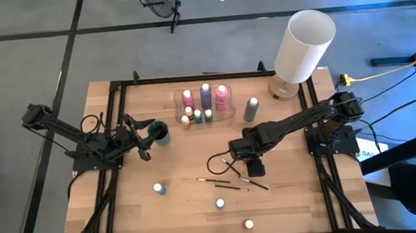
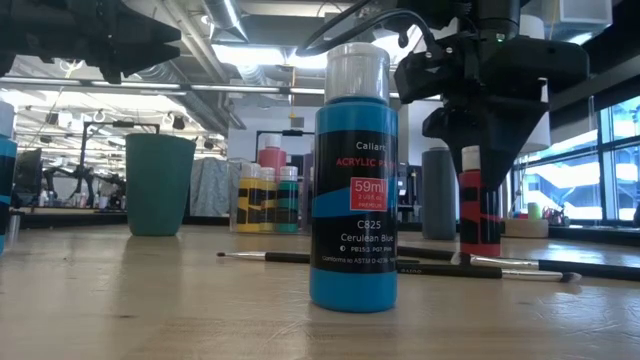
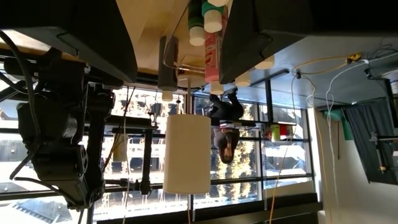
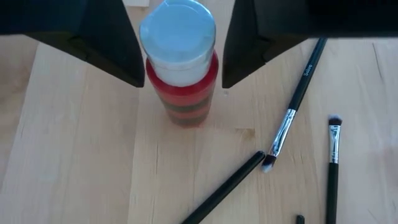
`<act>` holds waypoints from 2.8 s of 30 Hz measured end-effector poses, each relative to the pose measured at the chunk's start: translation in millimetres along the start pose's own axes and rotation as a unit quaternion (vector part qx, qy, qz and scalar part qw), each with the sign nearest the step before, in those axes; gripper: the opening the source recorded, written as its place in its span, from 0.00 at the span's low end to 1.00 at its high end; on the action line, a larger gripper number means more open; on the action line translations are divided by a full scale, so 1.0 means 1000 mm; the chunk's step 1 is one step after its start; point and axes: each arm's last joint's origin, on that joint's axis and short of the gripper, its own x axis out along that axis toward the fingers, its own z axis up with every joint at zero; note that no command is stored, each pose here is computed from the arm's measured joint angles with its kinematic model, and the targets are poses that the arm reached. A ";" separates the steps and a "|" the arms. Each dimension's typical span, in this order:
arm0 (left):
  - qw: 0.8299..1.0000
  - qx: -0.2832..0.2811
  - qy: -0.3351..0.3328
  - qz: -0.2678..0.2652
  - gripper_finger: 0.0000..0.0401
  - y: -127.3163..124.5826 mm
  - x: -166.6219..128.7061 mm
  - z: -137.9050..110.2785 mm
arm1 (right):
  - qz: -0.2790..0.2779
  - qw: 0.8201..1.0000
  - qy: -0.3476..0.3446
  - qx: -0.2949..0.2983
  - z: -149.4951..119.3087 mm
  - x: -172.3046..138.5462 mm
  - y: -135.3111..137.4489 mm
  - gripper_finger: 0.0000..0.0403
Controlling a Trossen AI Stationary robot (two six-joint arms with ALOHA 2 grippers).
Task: Pick & Place Paint Supplies
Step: Put the red paint bottle into the transparent bin
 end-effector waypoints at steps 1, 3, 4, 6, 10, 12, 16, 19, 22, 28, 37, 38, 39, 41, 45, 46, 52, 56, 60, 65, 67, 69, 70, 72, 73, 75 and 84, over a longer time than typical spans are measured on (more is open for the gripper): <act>1.000 0.000 0.000 0.000 0.56 0.000 0.000 0.000 | 0.000 1.000 0.000 0.000 0.000 0.000 0.000 0.52; 1.000 0.000 0.000 0.000 0.56 0.000 0.000 0.000 | 0.000 1.000 0.000 0.000 0.000 0.000 0.000 0.50; 1.000 0.000 0.000 0.000 0.56 0.000 0.000 0.000 | 0.000 1.000 0.000 0.000 0.000 0.000 0.000 0.49; 1.000 0.000 0.000 0.000 0.56 0.000 0.000 0.000 | 0.000 1.000 0.000 0.000 0.000 0.000 0.000 0.47; 1.000 0.000 0.000 0.000 0.56 0.000 0.000 0.000 | 0.000 1.000 0.000 0.000 0.000 0.000 0.000 0.43; 1.000 0.000 0.000 0.000 0.56 0.000 0.000 0.000 | 0.001 1.000 0.000 0.000 0.000 0.000 0.000 0.42; 1.000 0.000 0.000 0.000 0.56 0.000 0.000 0.000 | 0.001 1.000 0.000 0.000 0.000 0.000 0.000 0.41; 1.000 0.000 0.000 0.000 0.56 0.000 0.000 0.000 | 0.001 1.000 0.000 0.000 0.000 0.000 0.000 0.41; 1.000 0.000 0.000 0.000 0.56 0.000 0.000 0.000 | 0.001 1.000 0.000 0.000 0.000 0.000 0.000 0.41; 1.000 0.000 0.000 0.000 0.56 0.000 0.000 0.000 | 0.011 1.000 0.001 -0.001 0.000 0.000 0.001 0.40; 1.000 0.000 0.000 0.000 0.56 0.000 0.000 0.000 | 0.011 1.000 0.001 -0.002 0.000 0.000 0.001 0.40; 1.000 0.000 0.000 0.000 0.56 0.000 0.000 0.000 | 0.012 1.000 0.001 -0.002 0.000 0.000 0.001 0.40; 1.000 0.000 0.000 0.000 0.56 0.000 0.000 0.000 | 0.012 1.000 0.002 -0.002 0.000 0.000 0.001 0.40; 1.000 0.000 0.000 0.000 0.56 0.000 0.000 0.000 | 0.013 1.000 0.002 -0.002 0.000 0.000 0.001 0.40; 1.000 0.000 0.000 0.000 0.56 0.000 0.000 0.000 | 0.010 1.000 0.001 0.000 0.000 0.000 0.001 0.40; 1.000 0.000 0.000 0.000 0.56 0.000 0.000 0.000 | 0.010 1.000 0.001 0.000 0.000 0.000 0.001 0.40; 1.000 0.000 0.000 0.000 0.56 0.000 0.000 0.000 | 0.006 1.000 0.013 0.007 -0.002 -0.001 0.000 0.37; 1.000 0.000 0.000 0.000 0.56 0.000 0.000 0.000 | 0.003 0.999 0.027 0.023 -0.005 -0.001 0.000 0.37; 1.000 0.000 0.000 0.000 0.56 0.000 0.000 0.000 | 0.000 0.999 0.040 0.028 -0.006 -0.005 0.001 0.37; 1.000 0.000 0.000 0.000 0.56 0.000 0.000 0.000 | 0.003 1.000 0.018 0.021 0.005 -0.027 0.008 0.37; 1.000 0.000 0.000 0.000 0.56 0.000 0.000 0.000 | -0.005 1.000 0.005 0.017 0.011 -0.041 0.011 0.37; 1.000 0.000 0.000 0.000 0.56 0.000 0.000 0.000 | -0.022 1.000 -0.003 0.013 0.015 -0.059 0.014 0.37; 1.000 0.000 0.000 0.000 0.56 0.000 0.000 0.000 | -0.030 0.999 -0.008 0.013 0.017 -0.069 0.014 0.37; 1.000 0.000 0.000 0.000 0.56 0.000 0.000 0.000 | -0.047 0.998 -0.032 0.017 0.022 -0.090 0.015 0.37; 1.000 0.000 0.000 0.000 0.56 0.000 0.000 0.000 | -0.054 0.997 -0.047 0.023 0.025 -0.101 0.014 0.36; 1.000 0.000 0.000 0.000 0.56 0.000 0.000 0.000 | -0.062 0.994 -0.080 0.038 0.031 -0.123 0.012 0.36; 1.000 0.000 0.000 0.000 0.56 0.000 0.000 0.000 | -0.063 0.957 -0.200 0.199 0.046 -0.186 -0.031 0.36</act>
